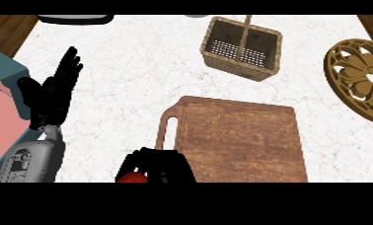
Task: Pick the tomato from the cutting board and place it in the basket
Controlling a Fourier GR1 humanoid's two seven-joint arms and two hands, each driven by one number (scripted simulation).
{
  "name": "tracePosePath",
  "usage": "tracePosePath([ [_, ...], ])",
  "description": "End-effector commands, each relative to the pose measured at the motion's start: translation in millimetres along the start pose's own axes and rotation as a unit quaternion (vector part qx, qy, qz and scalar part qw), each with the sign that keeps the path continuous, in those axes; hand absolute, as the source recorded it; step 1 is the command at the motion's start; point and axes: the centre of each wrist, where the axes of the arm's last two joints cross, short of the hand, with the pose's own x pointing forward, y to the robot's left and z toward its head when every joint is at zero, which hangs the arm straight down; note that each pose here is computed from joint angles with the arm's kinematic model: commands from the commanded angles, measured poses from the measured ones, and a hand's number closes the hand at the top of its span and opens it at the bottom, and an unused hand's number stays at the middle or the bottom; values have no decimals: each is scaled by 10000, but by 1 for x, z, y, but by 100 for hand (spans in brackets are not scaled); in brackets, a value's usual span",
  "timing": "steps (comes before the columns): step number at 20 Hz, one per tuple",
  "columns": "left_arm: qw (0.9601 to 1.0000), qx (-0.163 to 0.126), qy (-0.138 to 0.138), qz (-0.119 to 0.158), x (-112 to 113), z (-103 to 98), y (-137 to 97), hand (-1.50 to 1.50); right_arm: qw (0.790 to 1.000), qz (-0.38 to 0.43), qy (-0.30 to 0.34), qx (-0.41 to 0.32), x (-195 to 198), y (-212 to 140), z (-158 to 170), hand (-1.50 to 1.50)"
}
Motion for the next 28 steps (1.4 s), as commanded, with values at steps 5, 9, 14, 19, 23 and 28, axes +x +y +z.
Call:
tracePosePath([
  [5, 10000, 72, 52, 1, 0, -2, 12, 0, 9964, 118, -252, -802, 83, -41, -38, 150],
  [9, 10000, 0, 36, -22, -7, 5, 11, 0, 9933, 105, -79, -1149, 109, -45, -58, 150],
  [14, 10000, 38, 3, 1, 7, -9, 4, 0, 9853, -396, -115, -1658, 143, -72, -91, 150],
  [19, 10000, 28, -54, 70, 1, 5, 4, 0, 9778, 3, 154, -2088, 171, -88, -132, 150],
  [23, 10000, 60, 22, -35, -2, 14, -2, 0, 9722, 211, 331, -2308, 169, -88, -153, 150],
  [28, 9999, 83, -28, 80, 4, 6, 8, 0, 9647, 841, 523, -2441, 177, -106, -192, 150],
])
